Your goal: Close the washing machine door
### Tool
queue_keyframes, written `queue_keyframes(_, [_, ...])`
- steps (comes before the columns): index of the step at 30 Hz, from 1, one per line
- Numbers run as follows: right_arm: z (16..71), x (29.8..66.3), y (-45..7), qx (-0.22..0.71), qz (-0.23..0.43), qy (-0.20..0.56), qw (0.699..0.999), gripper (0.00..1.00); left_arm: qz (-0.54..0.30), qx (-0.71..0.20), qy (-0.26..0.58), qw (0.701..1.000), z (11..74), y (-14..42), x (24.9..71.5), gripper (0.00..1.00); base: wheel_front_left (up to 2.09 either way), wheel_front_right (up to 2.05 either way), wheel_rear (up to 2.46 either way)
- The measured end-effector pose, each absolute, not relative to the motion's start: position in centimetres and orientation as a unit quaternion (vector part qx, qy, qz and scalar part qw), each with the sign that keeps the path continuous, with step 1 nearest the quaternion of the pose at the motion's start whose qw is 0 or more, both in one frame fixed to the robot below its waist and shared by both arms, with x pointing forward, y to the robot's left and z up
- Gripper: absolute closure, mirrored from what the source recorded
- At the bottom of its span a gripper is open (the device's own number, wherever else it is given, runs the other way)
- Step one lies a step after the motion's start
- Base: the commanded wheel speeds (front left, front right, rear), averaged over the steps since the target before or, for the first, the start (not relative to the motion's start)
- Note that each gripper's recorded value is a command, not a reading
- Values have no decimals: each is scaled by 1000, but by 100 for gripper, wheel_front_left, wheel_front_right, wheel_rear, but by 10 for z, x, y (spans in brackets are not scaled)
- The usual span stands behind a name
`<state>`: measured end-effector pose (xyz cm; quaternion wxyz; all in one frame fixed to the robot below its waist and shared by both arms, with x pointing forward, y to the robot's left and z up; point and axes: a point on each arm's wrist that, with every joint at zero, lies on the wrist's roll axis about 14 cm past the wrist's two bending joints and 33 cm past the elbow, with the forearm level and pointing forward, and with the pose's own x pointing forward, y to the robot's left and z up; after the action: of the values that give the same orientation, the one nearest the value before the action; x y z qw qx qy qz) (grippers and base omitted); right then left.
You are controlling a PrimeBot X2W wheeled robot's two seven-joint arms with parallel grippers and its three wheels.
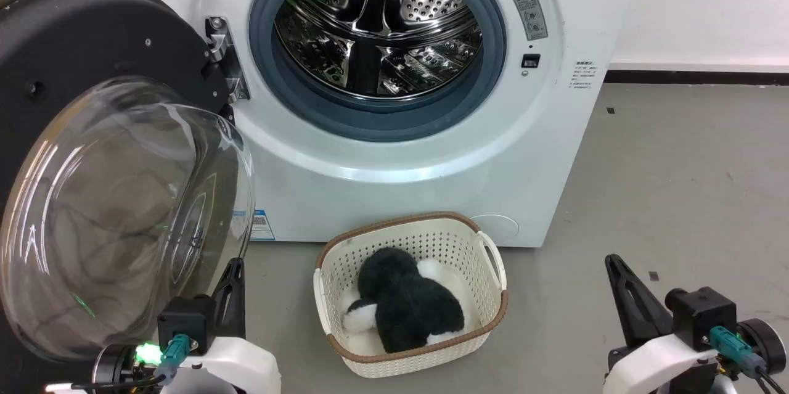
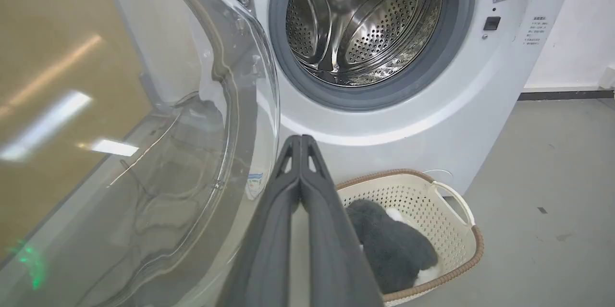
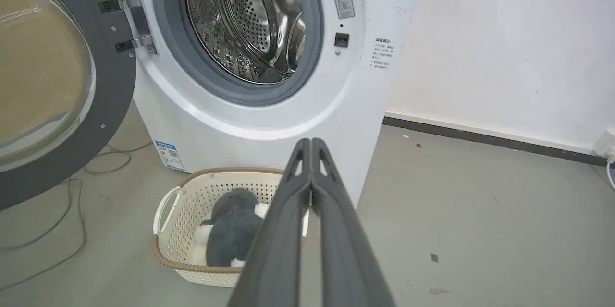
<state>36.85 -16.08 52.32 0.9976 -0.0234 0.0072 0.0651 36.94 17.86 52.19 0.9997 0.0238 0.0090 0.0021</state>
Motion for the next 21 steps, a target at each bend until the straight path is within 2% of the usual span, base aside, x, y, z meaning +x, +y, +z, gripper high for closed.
queue_keyframes(21, [523,369,-161,-23,65,7,998,100,2,24,9,1000,522,179,369,100,0,0,0])
